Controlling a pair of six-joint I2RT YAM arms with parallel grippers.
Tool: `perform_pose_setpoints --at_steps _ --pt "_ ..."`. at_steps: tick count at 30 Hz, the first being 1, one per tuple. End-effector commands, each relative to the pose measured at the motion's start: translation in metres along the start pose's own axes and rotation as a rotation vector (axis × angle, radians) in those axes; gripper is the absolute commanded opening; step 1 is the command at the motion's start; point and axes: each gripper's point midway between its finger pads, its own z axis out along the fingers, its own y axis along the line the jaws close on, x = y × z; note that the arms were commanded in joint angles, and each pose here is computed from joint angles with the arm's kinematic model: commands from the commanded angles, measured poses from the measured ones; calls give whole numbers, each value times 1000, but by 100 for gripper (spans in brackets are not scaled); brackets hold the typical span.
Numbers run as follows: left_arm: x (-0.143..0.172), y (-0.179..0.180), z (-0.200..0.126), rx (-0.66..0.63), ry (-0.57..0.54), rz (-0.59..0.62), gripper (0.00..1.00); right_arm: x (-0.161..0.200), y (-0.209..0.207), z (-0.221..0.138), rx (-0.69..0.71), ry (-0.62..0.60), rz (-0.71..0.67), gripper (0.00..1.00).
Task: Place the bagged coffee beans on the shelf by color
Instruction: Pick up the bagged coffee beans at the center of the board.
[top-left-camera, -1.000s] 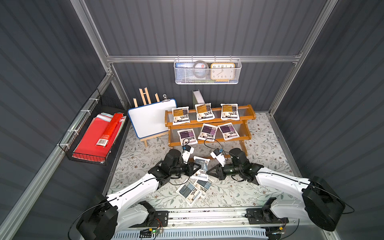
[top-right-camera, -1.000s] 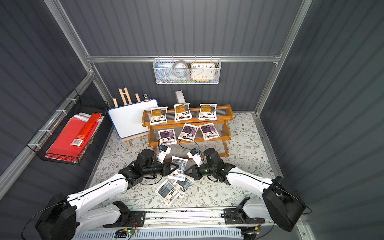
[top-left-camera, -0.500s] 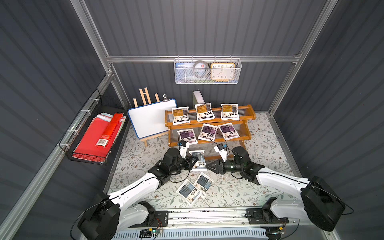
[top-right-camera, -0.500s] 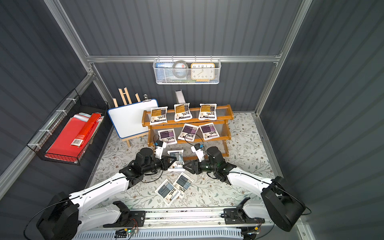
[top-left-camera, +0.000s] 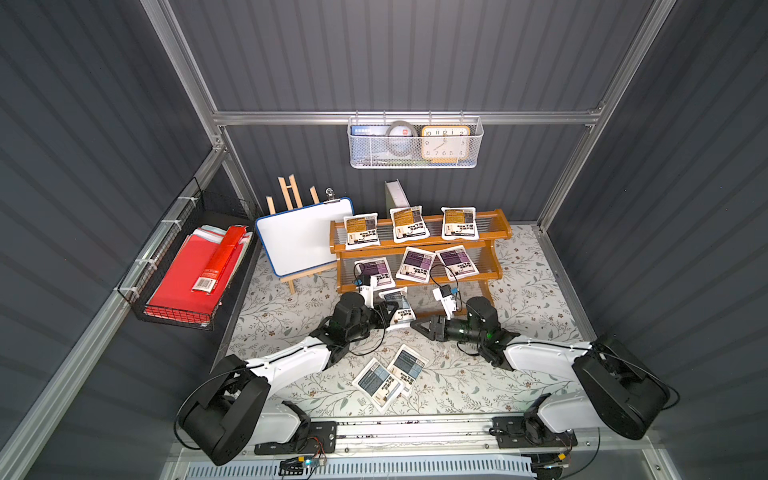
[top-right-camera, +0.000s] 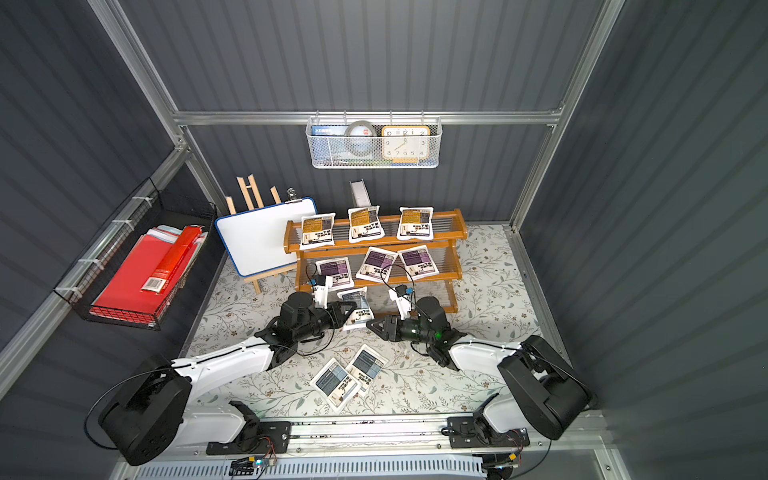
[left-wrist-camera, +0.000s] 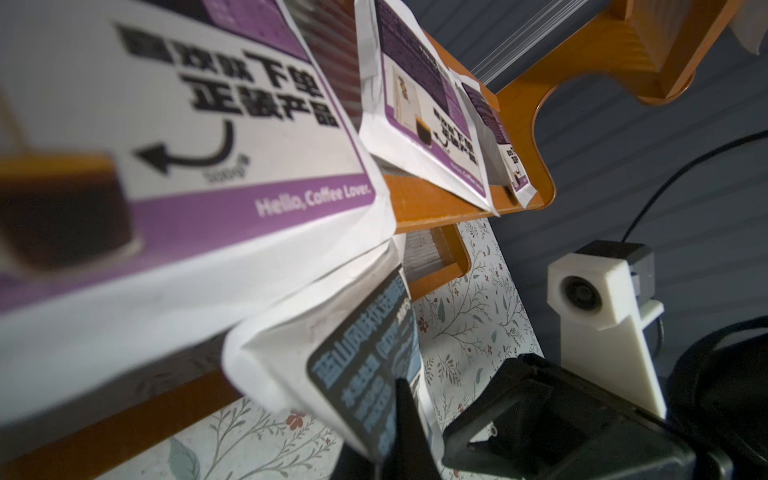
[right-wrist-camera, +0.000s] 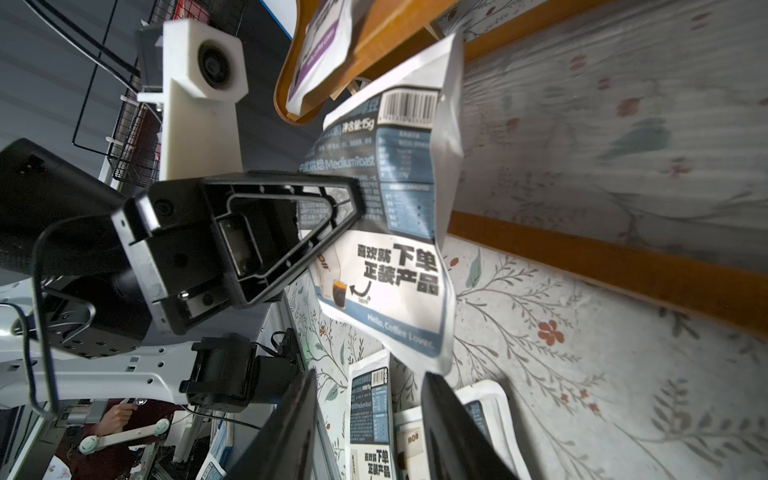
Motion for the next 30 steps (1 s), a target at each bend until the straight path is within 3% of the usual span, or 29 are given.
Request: perform_pose_setpoints --at_steps 1,30 --pt "-13 -15 -1 53 -40 -5 0 -15 11 5 -55 -37 -10 44" --pt "-19 -3 -6 6 -83 -28 0 0 -11 -4 -14 13 12 42"
